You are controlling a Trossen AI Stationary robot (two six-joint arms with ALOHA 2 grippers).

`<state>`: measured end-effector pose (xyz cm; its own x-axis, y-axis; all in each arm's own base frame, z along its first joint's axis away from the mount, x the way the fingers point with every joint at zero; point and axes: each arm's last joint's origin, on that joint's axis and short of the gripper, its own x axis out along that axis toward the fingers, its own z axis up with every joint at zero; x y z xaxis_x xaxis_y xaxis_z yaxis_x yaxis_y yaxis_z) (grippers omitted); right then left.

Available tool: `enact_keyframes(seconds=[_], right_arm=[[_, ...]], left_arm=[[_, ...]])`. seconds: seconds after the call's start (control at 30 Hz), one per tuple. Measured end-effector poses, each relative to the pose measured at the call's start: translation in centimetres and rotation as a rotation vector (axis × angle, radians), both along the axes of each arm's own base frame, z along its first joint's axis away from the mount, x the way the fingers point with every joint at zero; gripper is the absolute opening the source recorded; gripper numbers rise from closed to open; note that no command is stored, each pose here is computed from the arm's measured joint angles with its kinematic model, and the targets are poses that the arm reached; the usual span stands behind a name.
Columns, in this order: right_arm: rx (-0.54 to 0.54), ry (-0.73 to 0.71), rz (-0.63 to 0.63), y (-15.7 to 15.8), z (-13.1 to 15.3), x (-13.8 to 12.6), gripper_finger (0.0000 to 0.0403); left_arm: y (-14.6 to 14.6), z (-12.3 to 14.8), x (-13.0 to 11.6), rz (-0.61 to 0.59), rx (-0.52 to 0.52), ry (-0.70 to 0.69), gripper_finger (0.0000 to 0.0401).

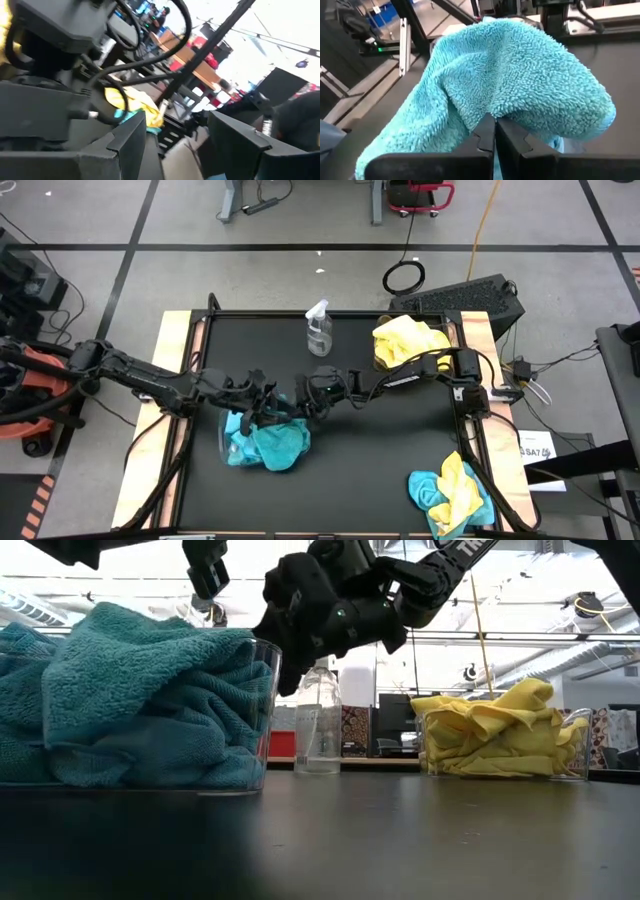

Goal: Sort microfiber towel by color & place in baskets
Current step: Put the blue towel into the bottom transparent bin

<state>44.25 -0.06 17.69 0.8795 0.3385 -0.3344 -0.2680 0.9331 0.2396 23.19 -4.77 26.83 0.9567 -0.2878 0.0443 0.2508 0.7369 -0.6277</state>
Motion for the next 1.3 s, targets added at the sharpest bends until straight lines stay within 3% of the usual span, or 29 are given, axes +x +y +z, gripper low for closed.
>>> enact_keyframes(seconds=[0.2,0.33,0.47,0.83,1.1,1.3], right_arm=[[0.031,0.015,0.037,0.1,-0.1,-0.1,0.0],[0.044,0.06,0.045,0.2,-0.4,-0.2,0.0],[0.06,0.07,0.073,0.2,-0.2,-0.4,0.0],[0.092,0.092,0.083,0.2,-0.2,-0.5,0.0007],[0.099,0.067,0.095,-0.2,1.8,-1.1,0.0022],[0.063,-0.002,0.084,-1.2,4.9,-2.1,0.0029]], left_arm=[[-0.4,-0.2,-0.2,-0.203,-0.051,0.042,0.0219],[-0.9,-1.7,-0.5,-0.301,-0.133,0.254,0.0219],[-2.0,-3.4,-1.2,-0.336,-0.133,0.454,0.0219],[-1.4,-6.3,-2.5,-0.082,0.01,0.754,0.0219],[-1.4,-8.8,-2.2,-0.034,0.033,0.935,0.0219],[-1.7,-10.9,-1.2,-0.015,0.031,1.027,0.0219]])
